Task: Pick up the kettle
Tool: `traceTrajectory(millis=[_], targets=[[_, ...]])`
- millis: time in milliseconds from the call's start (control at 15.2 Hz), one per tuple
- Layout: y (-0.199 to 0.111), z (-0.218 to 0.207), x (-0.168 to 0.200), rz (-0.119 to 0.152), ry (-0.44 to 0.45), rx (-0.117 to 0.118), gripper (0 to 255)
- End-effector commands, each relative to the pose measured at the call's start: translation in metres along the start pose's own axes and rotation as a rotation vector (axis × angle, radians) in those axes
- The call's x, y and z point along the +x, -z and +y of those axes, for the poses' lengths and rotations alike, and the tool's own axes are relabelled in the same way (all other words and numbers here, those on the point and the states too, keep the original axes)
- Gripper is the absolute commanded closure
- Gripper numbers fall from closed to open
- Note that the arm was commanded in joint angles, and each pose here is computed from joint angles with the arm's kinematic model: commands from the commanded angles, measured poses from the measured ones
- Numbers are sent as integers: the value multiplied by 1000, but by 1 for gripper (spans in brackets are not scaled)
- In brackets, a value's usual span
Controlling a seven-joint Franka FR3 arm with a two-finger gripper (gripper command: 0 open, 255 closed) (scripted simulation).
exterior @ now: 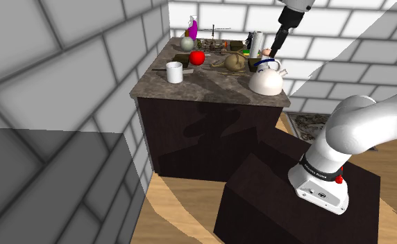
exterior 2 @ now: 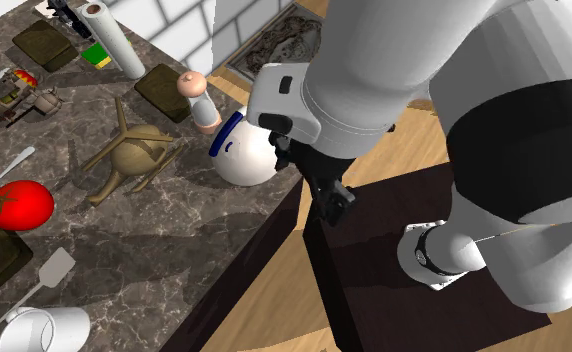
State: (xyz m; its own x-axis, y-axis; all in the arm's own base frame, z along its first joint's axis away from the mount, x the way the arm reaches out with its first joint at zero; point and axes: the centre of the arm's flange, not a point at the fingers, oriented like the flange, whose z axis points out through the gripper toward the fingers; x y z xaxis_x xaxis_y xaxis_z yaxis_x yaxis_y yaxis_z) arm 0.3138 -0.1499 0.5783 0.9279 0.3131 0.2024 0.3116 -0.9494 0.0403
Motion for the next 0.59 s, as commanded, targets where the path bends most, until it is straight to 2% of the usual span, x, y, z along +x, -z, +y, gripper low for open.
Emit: traceTrajectory(millis=[0, 528], targets=[[-4, 23, -7, -7, 30, -5, 0], [-37, 118, -28, -34, 140, -24, 0]])
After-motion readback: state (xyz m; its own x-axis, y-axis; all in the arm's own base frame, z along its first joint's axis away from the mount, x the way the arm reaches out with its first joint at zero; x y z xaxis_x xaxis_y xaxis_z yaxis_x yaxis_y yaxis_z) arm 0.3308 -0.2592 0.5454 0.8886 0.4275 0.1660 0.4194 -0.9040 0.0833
